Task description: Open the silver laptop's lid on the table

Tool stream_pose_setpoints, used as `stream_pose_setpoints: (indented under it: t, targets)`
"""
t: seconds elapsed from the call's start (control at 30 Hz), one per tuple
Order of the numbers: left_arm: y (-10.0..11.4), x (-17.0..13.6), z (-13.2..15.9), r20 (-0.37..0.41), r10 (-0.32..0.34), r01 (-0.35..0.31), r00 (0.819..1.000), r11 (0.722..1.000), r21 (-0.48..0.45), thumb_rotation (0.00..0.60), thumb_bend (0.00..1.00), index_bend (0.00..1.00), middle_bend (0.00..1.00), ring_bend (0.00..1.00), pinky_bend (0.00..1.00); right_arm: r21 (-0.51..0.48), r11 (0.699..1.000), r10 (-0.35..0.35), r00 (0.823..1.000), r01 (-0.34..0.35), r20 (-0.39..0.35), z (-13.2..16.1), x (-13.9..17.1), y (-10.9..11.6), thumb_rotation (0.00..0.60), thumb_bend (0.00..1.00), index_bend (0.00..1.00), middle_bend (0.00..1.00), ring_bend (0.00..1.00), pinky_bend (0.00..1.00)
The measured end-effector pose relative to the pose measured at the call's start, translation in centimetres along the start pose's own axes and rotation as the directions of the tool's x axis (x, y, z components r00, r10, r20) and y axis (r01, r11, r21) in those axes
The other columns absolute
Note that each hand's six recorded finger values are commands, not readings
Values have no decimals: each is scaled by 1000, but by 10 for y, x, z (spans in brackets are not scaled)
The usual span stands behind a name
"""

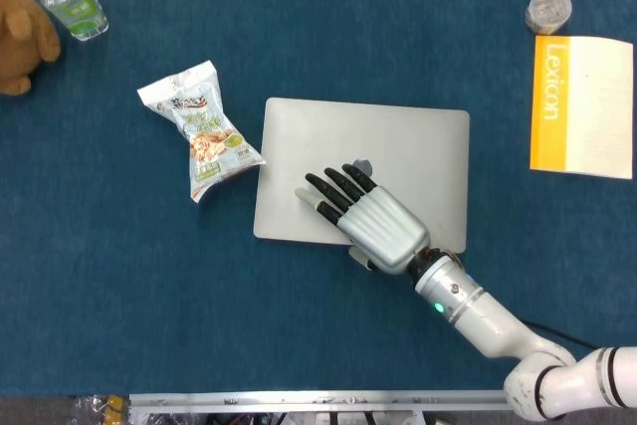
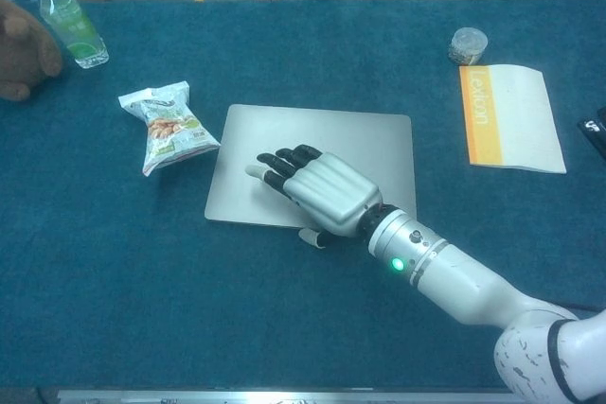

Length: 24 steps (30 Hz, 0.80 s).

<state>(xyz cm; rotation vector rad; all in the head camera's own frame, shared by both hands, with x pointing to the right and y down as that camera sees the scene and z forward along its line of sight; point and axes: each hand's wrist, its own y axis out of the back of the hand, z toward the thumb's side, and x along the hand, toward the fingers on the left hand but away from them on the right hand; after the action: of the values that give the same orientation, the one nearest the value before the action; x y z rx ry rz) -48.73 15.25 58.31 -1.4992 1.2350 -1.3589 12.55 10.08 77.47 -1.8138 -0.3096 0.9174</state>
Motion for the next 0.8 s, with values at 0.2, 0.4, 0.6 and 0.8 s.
stream_pose_setpoints:
  t: [0.2, 0.4, 0.6, 0.8]
  targets:
    - [-4, 4, -3, 0, -15, 15, 1000, 1000, 12, 600, 247, 47, 0, 0, 14, 31, 999, -9, 1000, 9, -2, -1, -2, 5, 600, 356, 0, 19, 0, 102]
    - [-11, 12, -3, 18, -44, 43, 999, 999, 25, 600, 247, 47, 0, 0, 14, 79, 997, -22, 1000, 22, -1, -4, -4, 14, 600, 358, 0, 19, 0, 102]
    - [-20, 15, 0, 32, -88, 87, 996, 995, 45, 600, 247, 48, 10, 0, 14, 114, 993, -44, 999, 43, 3, -6, -8, 28, 600, 359, 0, 19, 0, 102]
    - [-26, 16, 2, 48, -109, 106, 993, 993, 53, 600, 247, 51, 27, 0, 14, 152, 986, -64, 998, 62, 6, -10, -14, 41, 600, 358, 0, 19, 0, 102]
